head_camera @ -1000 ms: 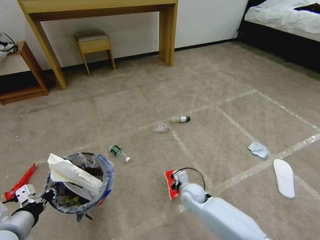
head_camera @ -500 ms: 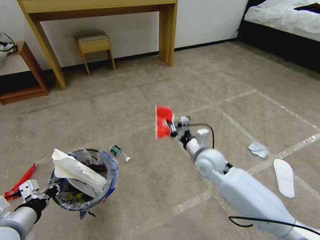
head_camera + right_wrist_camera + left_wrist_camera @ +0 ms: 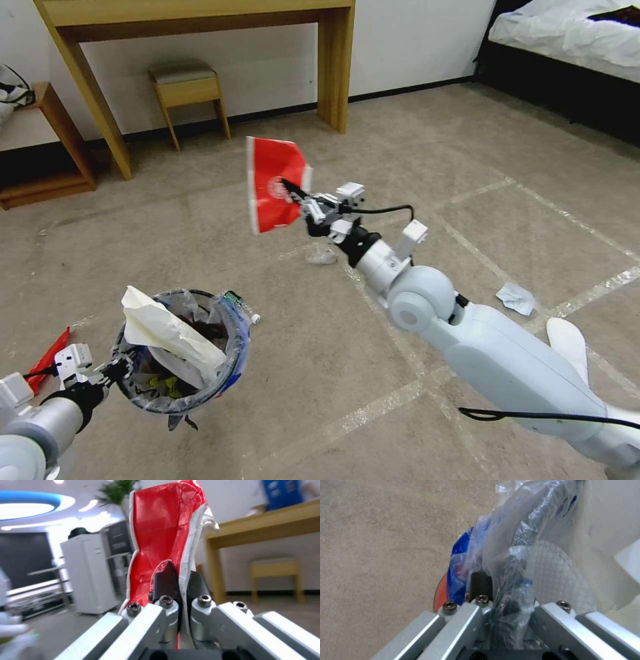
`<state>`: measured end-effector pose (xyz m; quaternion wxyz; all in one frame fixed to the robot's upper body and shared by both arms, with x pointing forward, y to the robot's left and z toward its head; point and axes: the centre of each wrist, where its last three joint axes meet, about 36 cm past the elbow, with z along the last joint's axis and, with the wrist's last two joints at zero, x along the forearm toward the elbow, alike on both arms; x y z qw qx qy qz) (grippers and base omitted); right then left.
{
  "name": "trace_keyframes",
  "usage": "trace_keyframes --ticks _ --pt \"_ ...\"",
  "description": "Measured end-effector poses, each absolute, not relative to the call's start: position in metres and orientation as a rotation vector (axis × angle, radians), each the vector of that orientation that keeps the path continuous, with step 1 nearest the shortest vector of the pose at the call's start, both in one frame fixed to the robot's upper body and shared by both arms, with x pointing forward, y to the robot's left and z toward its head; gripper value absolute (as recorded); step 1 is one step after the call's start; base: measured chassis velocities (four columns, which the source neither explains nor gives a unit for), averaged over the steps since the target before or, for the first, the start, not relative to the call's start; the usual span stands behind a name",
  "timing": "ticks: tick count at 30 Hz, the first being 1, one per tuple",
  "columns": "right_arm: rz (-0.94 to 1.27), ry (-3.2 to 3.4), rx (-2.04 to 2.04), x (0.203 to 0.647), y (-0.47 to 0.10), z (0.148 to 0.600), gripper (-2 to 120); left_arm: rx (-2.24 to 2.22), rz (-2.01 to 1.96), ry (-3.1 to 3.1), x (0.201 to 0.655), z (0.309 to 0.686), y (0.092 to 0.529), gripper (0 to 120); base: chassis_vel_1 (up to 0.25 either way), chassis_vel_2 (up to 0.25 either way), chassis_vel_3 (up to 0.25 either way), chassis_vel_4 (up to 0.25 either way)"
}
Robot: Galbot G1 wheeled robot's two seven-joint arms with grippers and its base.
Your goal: Pick up the trash bin and place the garbage on the floor into it.
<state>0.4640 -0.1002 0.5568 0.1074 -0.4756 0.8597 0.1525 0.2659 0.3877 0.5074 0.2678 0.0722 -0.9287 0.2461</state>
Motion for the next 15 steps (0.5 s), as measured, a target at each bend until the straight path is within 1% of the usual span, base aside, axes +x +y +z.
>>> trace_keyframes --ticks 7,9,10,12,15 --pt "0.397 2.558 -1.571 0.446 -0.069 0.571 0 0.176 0.633 -2.508 0.269 0.513 0.391 1 0.000 0.000 0.000 0.000" --pt "0.338 2.601 -1.638 0.436 -0.056 0.576 0 0.173 0.627 -2.508 0.271 0.513 0.392 1 0.000 0.000 0.000 0.000" --pt "0.338 2.601 -1.638 0.436 -0.056 0.576 0 0.173 0.627 -2.508 0.271 0.513 0.392 1 0.000 0.000 0.000 0.000" --pt "0.253 2.663 -1.701 0.425 -0.042 0.574 0 0.172 0.624 -2.510 0.273 0.514 0.393 1 0.000 0.000 0.000 0.000" --pt "0.204 2.704 -1.725 0.418 -0.034 0.572 0 0.172 0.625 -2.511 0.273 0.514 0.394 1 0.000 0.000 0.000 0.000"
